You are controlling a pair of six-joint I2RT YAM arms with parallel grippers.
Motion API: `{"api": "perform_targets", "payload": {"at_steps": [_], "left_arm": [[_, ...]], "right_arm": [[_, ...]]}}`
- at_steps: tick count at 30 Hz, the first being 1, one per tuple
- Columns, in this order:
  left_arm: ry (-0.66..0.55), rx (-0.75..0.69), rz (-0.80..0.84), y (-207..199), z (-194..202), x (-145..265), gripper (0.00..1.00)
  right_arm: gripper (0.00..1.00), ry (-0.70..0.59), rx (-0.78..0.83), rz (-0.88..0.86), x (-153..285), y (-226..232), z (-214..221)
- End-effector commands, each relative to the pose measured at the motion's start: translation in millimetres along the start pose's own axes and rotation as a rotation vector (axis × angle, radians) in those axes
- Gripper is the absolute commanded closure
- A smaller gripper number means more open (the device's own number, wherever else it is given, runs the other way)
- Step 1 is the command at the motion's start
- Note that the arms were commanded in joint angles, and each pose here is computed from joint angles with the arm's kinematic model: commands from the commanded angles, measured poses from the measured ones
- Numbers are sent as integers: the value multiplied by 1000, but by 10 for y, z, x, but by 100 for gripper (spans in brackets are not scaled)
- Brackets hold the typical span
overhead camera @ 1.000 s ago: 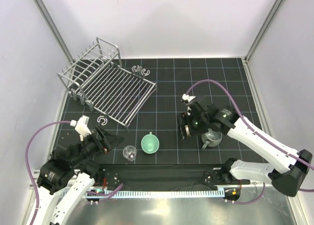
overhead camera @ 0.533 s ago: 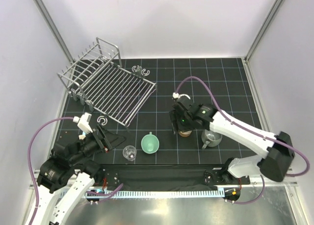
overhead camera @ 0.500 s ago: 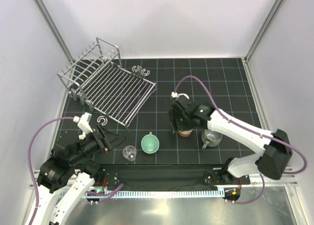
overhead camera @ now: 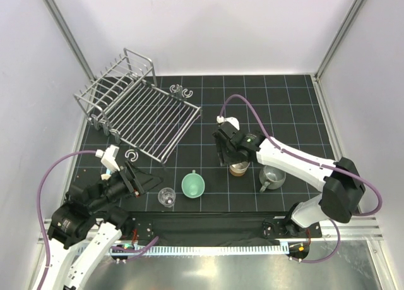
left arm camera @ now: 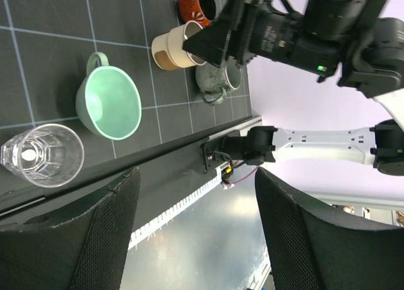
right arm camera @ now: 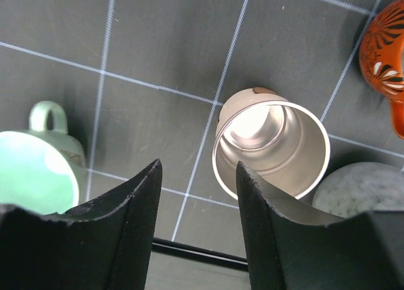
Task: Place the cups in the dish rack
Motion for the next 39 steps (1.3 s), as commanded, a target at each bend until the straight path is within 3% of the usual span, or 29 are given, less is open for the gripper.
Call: {"api": "perform_targets", "payload": {"at_steps": [1, 16, 23, 25, 30, 34, 36, 39], "left_arm": [[5, -16, 67, -156, -66, 17, 29], [21, -7, 80, -195, -73, 17, 29], [25, -7, 96, -248, -103, 14, 28], [27, -1, 108, -267, -115, -5, 27], [-32, 10, 222, -458, -252, -33, 16], [-116, 23, 319, -573, -389, -98, 6], [-191, 14, 403, -679, -501, -108, 0], [-302, -27, 458, -698, -616, -158, 0]], "right_arm": [[49, -29, -22, 17, -151, 14, -30], [64, -5, -77, 23, -432, -120, 38], [95, -50, -125, -21, -339, -213, -47], [96, -83, -142, -68, -218, -166, -127], [96, -271, -225, -415, 630, 78, -474], [96, -416, -329, -838, 1446, 323, -677], [96, -434, -357, -974, 1717, 353, -664], [96, -477, -427, -1184, 2057, 421, -724]]}}
Point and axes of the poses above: each gripper's point midway between its finger pads, its own x axis back along the fingers, its own y axis along the line the jaws close on, z = x × y, the point moved 6 cm from there along x, back along the fingers, and after that the axes turned 7 degrees about -x, right-handed, at the moved point
